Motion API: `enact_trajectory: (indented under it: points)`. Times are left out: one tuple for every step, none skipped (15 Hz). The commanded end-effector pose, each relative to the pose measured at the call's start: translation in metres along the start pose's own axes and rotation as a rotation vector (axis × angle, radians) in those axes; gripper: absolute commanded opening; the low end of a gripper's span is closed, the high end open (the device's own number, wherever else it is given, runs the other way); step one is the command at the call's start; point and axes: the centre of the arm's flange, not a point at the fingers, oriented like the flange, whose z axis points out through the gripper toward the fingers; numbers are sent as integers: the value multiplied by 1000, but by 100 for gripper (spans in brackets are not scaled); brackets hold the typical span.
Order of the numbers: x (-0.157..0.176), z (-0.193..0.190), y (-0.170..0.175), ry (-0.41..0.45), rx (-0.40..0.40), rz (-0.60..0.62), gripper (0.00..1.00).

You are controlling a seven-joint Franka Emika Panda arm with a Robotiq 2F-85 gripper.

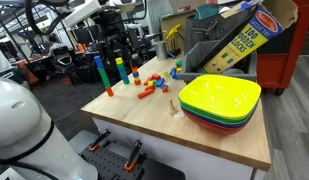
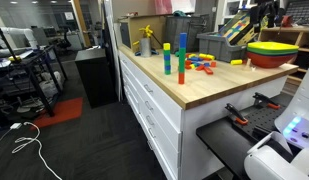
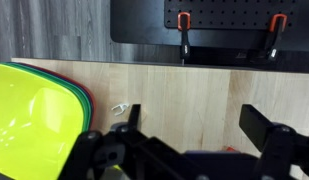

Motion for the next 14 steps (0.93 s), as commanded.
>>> enact_trajectory:
  points:
    - [0,0,0,0,0,0,100]
    - [0,0,0,0,0,0,100]
    - [0,0,0,0,0,0,100]
    - [0,0,0,0,0,0,100]
    - [0,0,0,0,0,0,100]
    - [0,0,0,0,0,0,100]
    - [0,0,0,0,0,0,100]
    - [0,0,0,0,0,0,100]
    - [6,-1,1,5,9,7,100]
    - [17,-1,0,8,17,24,100]
    - [25,-1,-2,13,29,40,100]
    - [36,-3,-5,22,44,59,100]
    - [45,-5,-7,33,66,82,100]
    - [54,-6,-10,44,86,105,100]
